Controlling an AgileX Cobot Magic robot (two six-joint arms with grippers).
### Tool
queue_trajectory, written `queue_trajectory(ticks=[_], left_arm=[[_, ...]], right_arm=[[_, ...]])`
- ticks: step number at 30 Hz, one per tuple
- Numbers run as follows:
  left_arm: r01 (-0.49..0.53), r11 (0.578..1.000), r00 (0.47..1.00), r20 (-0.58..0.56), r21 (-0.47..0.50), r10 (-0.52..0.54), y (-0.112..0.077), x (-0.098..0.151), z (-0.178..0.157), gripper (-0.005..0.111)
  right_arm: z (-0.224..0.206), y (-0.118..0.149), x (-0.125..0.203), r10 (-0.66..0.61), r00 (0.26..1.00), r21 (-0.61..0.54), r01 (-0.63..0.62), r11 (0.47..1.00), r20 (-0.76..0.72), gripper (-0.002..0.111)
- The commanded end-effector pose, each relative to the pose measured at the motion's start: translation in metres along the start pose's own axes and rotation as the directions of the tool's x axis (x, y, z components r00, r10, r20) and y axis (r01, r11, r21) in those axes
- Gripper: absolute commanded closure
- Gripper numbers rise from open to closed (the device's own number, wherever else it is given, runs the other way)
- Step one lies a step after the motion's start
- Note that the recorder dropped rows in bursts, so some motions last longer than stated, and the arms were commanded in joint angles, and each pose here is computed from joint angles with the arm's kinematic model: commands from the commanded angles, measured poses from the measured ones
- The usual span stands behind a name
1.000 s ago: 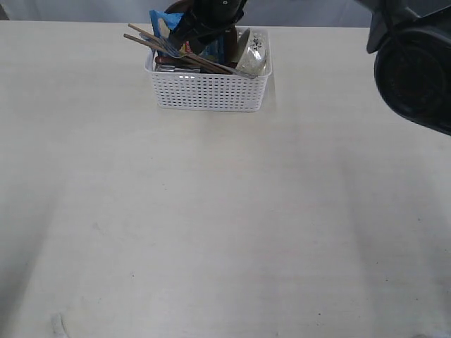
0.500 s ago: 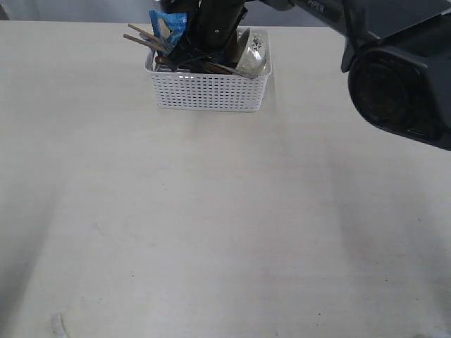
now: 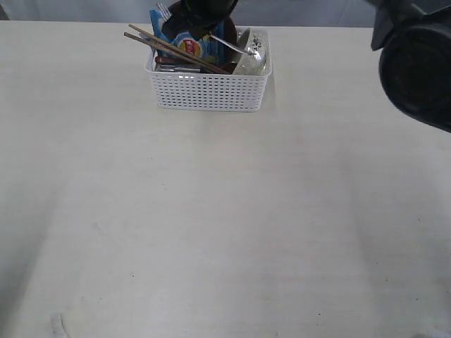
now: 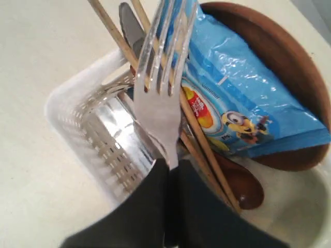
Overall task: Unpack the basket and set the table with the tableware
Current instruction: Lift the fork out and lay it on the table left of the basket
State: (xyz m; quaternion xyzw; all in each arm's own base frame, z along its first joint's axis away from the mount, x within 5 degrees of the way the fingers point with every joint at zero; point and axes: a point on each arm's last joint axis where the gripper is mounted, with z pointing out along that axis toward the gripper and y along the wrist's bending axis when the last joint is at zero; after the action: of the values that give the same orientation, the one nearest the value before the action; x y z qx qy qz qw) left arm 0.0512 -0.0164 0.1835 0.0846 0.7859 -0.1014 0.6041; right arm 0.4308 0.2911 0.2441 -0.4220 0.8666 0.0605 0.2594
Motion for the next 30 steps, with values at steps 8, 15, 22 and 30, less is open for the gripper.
queue_trajectory(ticks=[8, 15, 22, 30], left_arm=[[-0.003, 1.000, 1.000, 0.002, 0.004, 0.003, 0.000, 0.001, 0.000, 0.107], [-0.005, 1.000, 1.000, 0.002, 0.004, 0.005, 0.000, 0.001, 0.000, 0.107], [-0.005, 1.000, 1.000, 0.002, 0.004, 0.005, 0.000, 0.001, 0.000, 0.107], [-0.005, 1.000, 1.000, 0.002, 0.004, 0.005, 0.000, 0.001, 0.000, 0.107]], right_arm=[[-0.051, 0.052, -0.009, 0.107, 0.993, -0.259, -0.118, 0.959, -0.056, 0.109], [-0.037, 0.123, 0.002, 0.218, 0.950, -0.245, -0.271, 0.931, -0.225, 0.109], [0.000, 0.170, 0.015, 0.504, 0.846, -0.137, -0.528, 0.838, -0.176, 0.109], [0.031, 0.194, 0.032, 0.674, 0.738, 0.098, -0.671, 0.734, 0.004, 0.109]])
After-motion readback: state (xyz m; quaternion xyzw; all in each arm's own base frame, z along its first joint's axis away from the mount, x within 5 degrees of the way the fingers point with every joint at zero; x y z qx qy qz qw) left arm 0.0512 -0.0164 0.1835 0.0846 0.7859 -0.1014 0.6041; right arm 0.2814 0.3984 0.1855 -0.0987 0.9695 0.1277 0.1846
